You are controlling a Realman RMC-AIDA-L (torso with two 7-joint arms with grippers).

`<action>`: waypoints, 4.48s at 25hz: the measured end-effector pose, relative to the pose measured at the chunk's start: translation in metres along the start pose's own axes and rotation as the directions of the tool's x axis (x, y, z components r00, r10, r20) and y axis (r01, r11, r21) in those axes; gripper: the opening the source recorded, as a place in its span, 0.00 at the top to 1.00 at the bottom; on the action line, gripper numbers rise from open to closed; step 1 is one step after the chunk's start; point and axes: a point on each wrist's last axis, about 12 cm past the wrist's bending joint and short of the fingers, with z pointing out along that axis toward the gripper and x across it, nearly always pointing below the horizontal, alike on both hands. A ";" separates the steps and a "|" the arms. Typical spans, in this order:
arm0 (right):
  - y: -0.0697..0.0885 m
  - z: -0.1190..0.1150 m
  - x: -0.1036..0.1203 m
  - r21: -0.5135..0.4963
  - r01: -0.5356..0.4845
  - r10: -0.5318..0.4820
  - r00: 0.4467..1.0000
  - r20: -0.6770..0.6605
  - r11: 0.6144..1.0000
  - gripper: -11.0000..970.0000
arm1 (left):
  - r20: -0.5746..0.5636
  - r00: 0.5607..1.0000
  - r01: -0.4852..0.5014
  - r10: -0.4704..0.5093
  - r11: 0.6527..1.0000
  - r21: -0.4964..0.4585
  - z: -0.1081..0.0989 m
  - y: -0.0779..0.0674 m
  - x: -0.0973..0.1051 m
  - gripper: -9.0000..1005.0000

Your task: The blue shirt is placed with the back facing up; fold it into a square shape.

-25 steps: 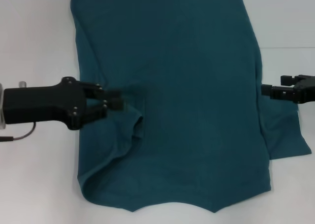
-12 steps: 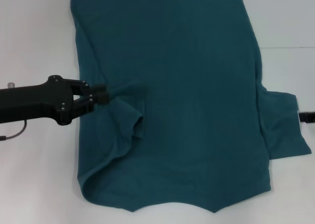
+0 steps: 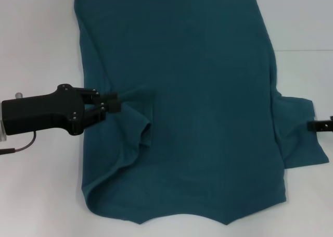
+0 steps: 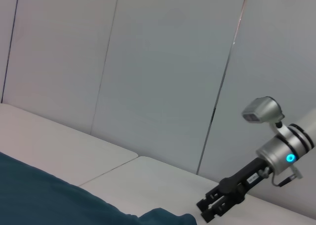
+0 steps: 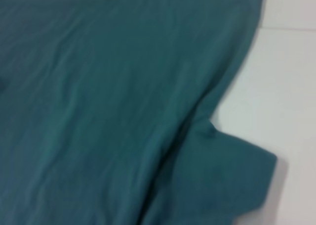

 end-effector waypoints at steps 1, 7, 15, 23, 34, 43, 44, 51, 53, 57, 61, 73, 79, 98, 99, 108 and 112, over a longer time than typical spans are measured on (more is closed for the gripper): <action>0.001 0.004 -0.001 -0.001 0.005 -0.005 1.000 0.003 1.000 0.18 | 0.000 1.000 0.000 0.000 1.000 0.000 0.000 0.000 0.000 0.81; 0.008 0.024 -0.012 -0.017 0.033 -0.033 0.999 0.009 0.999 0.23 | 0.000 1.000 0.007 -0.007 1.000 -0.015 -0.001 0.001 0.002 0.81; 0.012 0.036 -0.012 -0.022 0.017 -0.017 1.000 -0.002 1.000 0.25 | 0.003 1.000 0.020 -0.020 0.999 -0.043 -0.004 0.001 0.007 0.82; 0.003 0.030 -0.001 -0.003 -0.043 0.043 0.999 -0.009 0.999 0.30 | 0.002 1.000 0.017 -0.017 0.998 -0.057 -0.001 0.001 0.011 0.82; 0.003 0.032 0.002 -0.007 -0.064 0.064 0.998 0.004 0.998 0.37 | 0.002 1.000 0.004 -0.004 0.997 -0.076 0.001 0.004 0.010 0.82; 0.012 0.046 -0.007 -0.031 -0.051 0.051 0.999 0.010 0.998 0.41 | 0.001 1.000 0.003 -0.003 0.996 -0.091 0.001 0.005 0.011 0.82; 0.013 0.047 -0.007 -0.028 -0.051 0.051 0.999 0.010 0.998 0.41 | 0.001 1.000 0.004 -0.004 0.996 -0.092 0.000 0.005 0.011 0.82; 0.003 0.045 -0.007 0.032 -0.067 0.065 0.997 0.045 0.997 0.48 | 0.001 1.000 0.005 -0.005 0.995 -0.099 0.000 0.005 0.012 0.82; 0.002 0.045 -0.004 0.040 -0.060 0.058 0.997 0.044 0.997 0.50 | 0.001 1.000 0.006 -0.006 0.994 -0.105 0.000 0.006 0.012 0.82; 0.001 0.045 -0.001 0.035 -0.049 0.048 0.998 0.032 0.998 0.58 | 0.002 1.000 0.007 -0.007 0.994 -0.111 -0.001 0.006 0.012 0.82; 0.004 0.047 0.000 0.028 -0.036 0.035 0.999 0.029 0.999 0.76 | 0.002 1.000 0.007 -0.007 0.993 -0.117 0.000 0.007 0.012 0.82; -0.002 0.039 0.002 0.050 -0.064 0.061 0.997 0.056 0.997 0.99 | -0.002 1.000 0.013 -0.013 0.993 -0.117 0.000 0.007 0.016 0.82; -0.012 0.013 0.008 0.061 -0.118 0.111 0.989 0.101 0.991 0.99 | -0.001 1.000 0.017 -0.017 0.993 -0.116 0.000 0.006 0.017 0.82; -0.029 -0.035 0.012 0.097 -0.170 0.149 0.970 0.195 0.981 0.99 | 0.017 0.999 0.044 -0.043 0.994 -0.105 0.001 0.005 0.014 0.82; -0.030 -0.036 0.011 0.102 -0.169 0.147 0.969 0.197 0.980 0.99 | 0.017 0.999 0.046 -0.045 0.994 -0.104 0.001 0.005 0.013 0.82; -0.025 -0.033 -0.009 0.129 -0.126 0.103 0.980 0.172 0.984 0.99 | 0.036 0.998 0.049 -0.045 0.995 -0.091 0.002 0.006 0.006 0.82; -0.021 -0.030 -0.018 0.144 -0.092 0.071 0.987 0.145 0.985 0.99 | 0.045 0.998 0.051 -0.047 0.995 -0.091 0.001 0.007 0.004 0.82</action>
